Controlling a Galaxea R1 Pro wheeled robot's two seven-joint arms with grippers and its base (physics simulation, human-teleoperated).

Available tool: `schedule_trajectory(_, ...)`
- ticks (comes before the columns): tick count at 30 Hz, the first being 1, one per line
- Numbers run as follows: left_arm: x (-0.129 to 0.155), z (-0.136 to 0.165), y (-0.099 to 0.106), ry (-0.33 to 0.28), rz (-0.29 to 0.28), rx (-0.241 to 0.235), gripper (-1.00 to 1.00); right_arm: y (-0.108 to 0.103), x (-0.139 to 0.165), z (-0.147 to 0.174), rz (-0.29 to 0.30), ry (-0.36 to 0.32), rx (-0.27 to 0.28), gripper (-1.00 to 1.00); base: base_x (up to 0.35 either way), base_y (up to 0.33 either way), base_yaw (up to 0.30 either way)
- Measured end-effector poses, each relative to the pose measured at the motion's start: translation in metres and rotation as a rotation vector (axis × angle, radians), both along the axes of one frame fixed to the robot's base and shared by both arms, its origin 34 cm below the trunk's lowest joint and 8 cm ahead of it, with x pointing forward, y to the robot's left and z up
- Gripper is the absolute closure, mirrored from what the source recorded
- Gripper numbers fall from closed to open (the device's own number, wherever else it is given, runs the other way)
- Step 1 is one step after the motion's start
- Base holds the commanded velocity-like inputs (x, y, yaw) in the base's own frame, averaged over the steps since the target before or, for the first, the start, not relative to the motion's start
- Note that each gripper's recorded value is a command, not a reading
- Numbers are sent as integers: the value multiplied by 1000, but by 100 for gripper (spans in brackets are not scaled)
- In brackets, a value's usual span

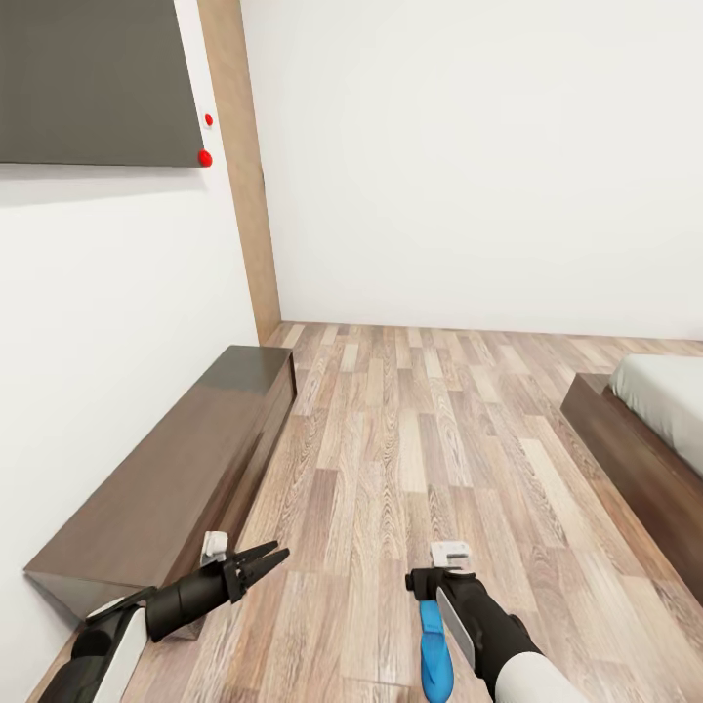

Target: In the bedroom, move the book from the bed onto either nightstand, and place the two sandals side by side next to the bed.

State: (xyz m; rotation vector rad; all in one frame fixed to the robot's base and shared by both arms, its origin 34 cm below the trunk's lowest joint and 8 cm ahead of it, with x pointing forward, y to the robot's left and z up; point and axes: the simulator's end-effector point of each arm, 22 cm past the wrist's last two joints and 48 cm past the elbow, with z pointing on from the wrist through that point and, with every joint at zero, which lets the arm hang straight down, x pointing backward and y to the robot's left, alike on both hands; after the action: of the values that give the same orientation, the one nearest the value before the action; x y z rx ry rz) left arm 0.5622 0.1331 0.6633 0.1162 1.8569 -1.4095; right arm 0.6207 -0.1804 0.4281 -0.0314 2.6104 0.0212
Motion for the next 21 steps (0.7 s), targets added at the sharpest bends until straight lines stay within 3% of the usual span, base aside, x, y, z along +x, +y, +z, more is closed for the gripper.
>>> schedule_trajectory(12, 3, 12, 2, -5, 20, -64, -100, 0, 12, 8, -7, -67, 6, -100, 0, 0, 0)
schedule_trajectory(13, 7, 26, 5, -17, 40, -130, -100, 0, 56, 47, -30, -329, 27, -100, 0, 0, 0)
schedule_trajectory(14, 7, 26, 5, -16, 40, -132, -100, 0, 60, 52, -34, -360, 30, -100, 0, 0, 0)
schedule_trajectory(21, 7, 26, 4, -16, 41, -132, -100, 0, 60, 52, -34, -361, 30, -100, 0, 0, 0)
